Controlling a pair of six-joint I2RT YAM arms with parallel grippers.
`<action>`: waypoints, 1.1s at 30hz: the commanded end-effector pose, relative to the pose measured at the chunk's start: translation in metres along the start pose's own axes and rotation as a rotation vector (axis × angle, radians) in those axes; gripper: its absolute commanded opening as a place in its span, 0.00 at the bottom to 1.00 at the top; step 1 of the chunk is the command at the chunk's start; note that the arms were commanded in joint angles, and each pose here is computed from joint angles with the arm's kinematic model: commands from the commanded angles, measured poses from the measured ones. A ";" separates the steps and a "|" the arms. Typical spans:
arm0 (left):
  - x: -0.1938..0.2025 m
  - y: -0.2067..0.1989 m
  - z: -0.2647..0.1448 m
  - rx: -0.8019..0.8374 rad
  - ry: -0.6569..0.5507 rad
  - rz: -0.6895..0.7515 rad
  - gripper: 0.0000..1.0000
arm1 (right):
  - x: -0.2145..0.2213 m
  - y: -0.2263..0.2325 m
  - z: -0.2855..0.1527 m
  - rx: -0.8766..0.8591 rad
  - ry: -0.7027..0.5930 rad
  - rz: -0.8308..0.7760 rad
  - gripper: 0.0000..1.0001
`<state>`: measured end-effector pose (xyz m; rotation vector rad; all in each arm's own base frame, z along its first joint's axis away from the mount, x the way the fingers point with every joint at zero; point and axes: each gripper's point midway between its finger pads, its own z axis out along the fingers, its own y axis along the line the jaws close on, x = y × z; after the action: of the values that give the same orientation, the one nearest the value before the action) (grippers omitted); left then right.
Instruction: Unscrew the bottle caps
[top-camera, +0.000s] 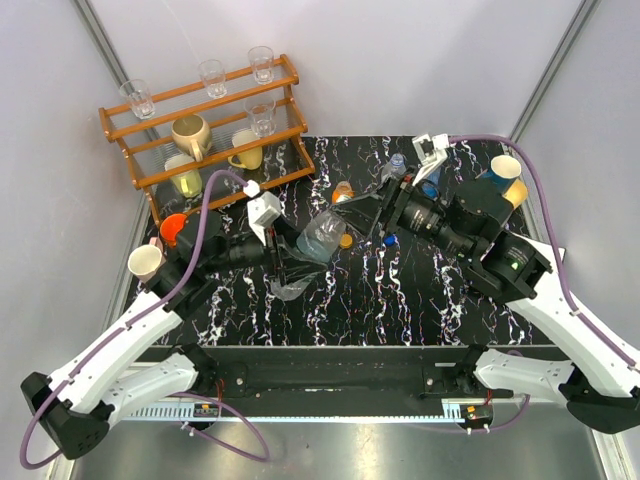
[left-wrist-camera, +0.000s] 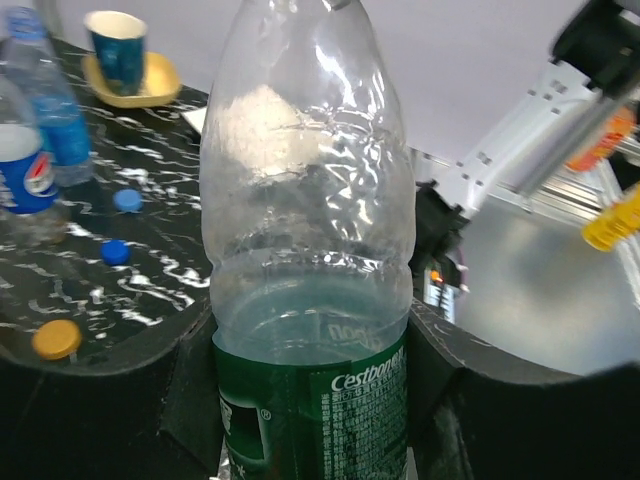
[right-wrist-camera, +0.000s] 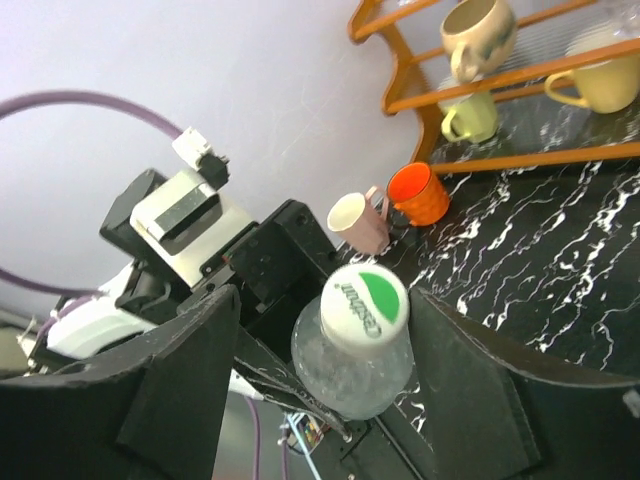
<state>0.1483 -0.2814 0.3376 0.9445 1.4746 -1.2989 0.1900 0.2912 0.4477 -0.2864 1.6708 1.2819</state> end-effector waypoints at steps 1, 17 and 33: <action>-0.027 0.023 -0.011 -0.202 -0.109 0.119 0.54 | -0.044 0.003 -0.009 0.069 -0.152 0.010 0.76; -0.030 0.047 -0.017 -0.478 -0.147 0.216 0.49 | -0.050 -0.018 0.040 0.177 -0.151 0.046 0.69; -0.033 0.047 -0.015 -0.486 -0.146 0.218 0.49 | -0.022 -0.031 0.058 0.177 -0.064 0.054 0.31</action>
<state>0.1970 -0.2580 0.3327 0.6777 1.5096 -0.7837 0.2534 0.3140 0.4417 -0.0809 1.7523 1.1347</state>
